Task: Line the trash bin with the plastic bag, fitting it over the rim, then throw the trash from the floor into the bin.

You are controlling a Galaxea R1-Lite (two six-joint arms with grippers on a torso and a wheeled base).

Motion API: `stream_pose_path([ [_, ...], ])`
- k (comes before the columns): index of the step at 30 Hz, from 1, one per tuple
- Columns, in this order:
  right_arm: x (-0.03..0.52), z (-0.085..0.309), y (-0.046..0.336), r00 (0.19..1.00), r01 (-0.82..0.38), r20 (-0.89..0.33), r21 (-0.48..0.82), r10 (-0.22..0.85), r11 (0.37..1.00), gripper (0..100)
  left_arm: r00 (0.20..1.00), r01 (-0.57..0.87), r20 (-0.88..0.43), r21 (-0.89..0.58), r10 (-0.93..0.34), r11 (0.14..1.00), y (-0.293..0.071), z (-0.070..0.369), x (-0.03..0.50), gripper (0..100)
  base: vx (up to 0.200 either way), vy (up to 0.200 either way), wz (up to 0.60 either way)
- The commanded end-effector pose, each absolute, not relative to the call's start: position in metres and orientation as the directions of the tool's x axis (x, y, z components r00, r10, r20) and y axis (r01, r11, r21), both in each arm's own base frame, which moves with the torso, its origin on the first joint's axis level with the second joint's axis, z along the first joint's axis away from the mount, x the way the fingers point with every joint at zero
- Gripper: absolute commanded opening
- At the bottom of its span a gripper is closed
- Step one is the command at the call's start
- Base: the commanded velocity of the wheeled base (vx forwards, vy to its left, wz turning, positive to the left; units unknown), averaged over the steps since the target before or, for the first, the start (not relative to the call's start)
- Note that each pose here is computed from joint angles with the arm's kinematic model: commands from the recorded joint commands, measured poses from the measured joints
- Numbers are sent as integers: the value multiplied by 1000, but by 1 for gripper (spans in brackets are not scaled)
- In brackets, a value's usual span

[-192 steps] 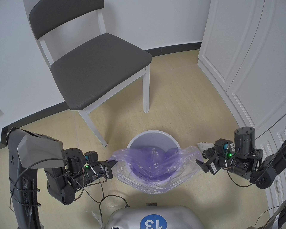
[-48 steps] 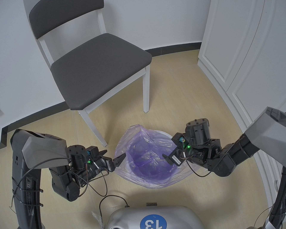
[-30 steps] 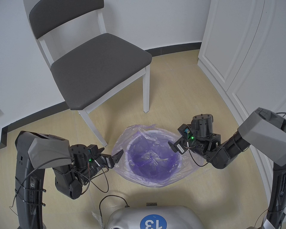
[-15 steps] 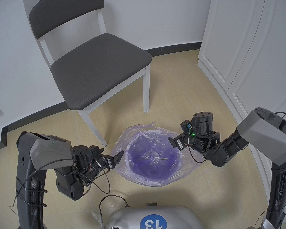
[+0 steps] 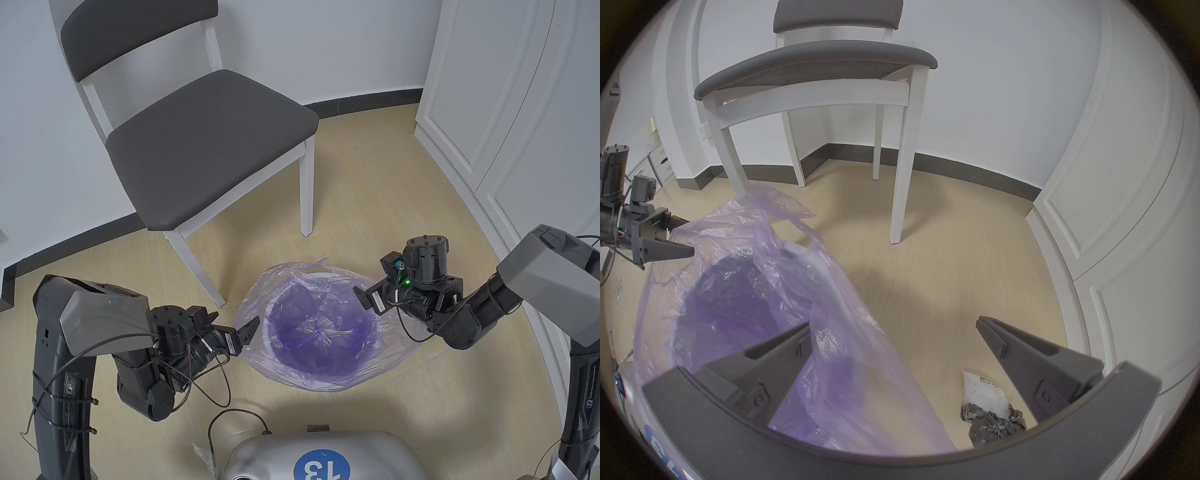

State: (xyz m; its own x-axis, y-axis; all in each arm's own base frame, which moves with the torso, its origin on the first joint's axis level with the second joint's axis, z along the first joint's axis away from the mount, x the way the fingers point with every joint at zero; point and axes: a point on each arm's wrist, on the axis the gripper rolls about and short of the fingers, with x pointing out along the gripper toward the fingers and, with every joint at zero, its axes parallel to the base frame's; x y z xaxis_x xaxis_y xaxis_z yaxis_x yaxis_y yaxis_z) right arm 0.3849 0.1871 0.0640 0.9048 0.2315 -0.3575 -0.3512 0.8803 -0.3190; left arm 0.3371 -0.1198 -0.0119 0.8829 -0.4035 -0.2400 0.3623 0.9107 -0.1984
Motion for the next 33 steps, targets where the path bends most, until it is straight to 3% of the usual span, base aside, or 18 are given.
stream_pose_path([
  [1,386,61,187,903,-352,-363,-319,230,880,100,886,373,-215,-197,-411,907,-123,-7,336,100,0,0,0],
  [33,398,75,186,926,-322,-302,-322,225,890,100,894,355,-217,-193,-393,915,-120,-8,338,100,0,0,0],
])
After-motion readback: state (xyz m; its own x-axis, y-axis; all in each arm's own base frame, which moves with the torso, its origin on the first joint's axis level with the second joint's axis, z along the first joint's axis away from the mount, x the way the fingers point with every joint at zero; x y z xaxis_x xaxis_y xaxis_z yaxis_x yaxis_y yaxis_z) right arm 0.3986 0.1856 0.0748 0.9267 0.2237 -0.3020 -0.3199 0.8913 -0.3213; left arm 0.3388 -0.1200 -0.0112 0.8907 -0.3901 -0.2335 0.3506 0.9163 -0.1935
